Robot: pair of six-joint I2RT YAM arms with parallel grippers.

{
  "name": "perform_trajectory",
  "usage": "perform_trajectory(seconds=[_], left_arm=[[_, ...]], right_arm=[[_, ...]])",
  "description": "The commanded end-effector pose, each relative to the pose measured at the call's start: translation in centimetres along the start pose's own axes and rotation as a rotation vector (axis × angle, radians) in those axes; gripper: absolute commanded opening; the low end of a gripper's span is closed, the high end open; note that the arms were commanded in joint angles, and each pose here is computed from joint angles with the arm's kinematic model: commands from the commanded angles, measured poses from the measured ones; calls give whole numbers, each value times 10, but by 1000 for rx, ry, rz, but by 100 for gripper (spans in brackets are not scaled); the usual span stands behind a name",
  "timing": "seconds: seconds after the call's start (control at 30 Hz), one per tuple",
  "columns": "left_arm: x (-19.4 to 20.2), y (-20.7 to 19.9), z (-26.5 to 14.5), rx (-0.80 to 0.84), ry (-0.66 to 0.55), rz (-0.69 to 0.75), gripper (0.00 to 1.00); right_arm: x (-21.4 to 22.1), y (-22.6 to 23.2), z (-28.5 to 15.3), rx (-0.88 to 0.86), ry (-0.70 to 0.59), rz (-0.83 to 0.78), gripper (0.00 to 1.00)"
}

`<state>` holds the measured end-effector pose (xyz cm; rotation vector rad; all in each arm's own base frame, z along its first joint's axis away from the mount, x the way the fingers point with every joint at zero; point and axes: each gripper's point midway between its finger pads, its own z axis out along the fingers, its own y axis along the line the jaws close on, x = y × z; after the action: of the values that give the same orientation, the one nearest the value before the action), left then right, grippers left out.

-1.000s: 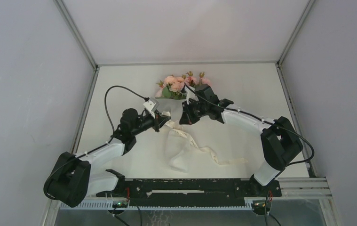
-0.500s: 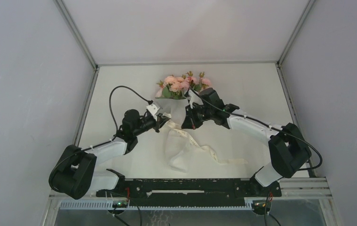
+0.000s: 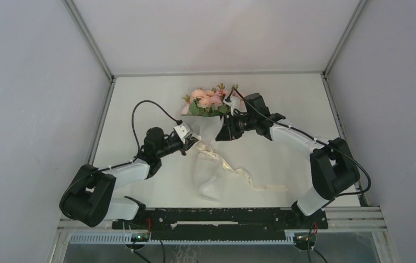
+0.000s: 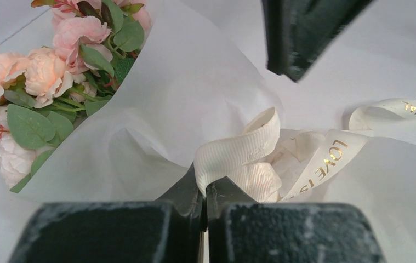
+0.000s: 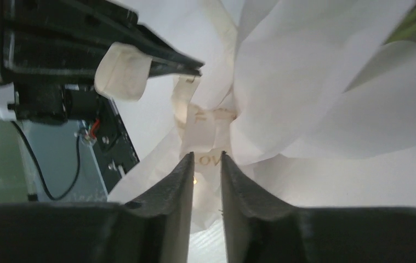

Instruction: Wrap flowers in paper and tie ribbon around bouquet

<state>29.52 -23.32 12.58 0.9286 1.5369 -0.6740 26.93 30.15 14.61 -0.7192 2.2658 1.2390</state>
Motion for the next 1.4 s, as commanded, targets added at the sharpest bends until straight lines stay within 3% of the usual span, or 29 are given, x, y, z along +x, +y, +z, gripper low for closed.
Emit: perform_trajectory(seconds=[0.0, 0.07, 0.23, 0.6, 0.9, 1.1, 1.37], left_arm=[[-11, 2, 1, 13, -47, 62, 0], [-12, 2, 1, 12, -50, 61, 0], [-14, 2, 1, 12, -54, 64, 0], [-16, 2, 1, 10, -59, 60, 0], [-15, 10, -4, -31, -49, 63, 0], [-14, -18, -14, 118, -14, 82, 0], [-16, -8, -15, 68, -24, 95, 0]], right_arm=[[-21, -13, 8, 36, -22, 20, 24], [-15, -20, 15, 46, -1, 54, 12], [-9, -24, 31, 33, 38, 58, 7], [1, -1, 55, -186, 127, 84, 10], [14, 10, 45, -229, 181, 102, 10], [6, 13, 44, -168, 85, 132, 14], [-6, 20, 64, -187, -4, 149, 15]])
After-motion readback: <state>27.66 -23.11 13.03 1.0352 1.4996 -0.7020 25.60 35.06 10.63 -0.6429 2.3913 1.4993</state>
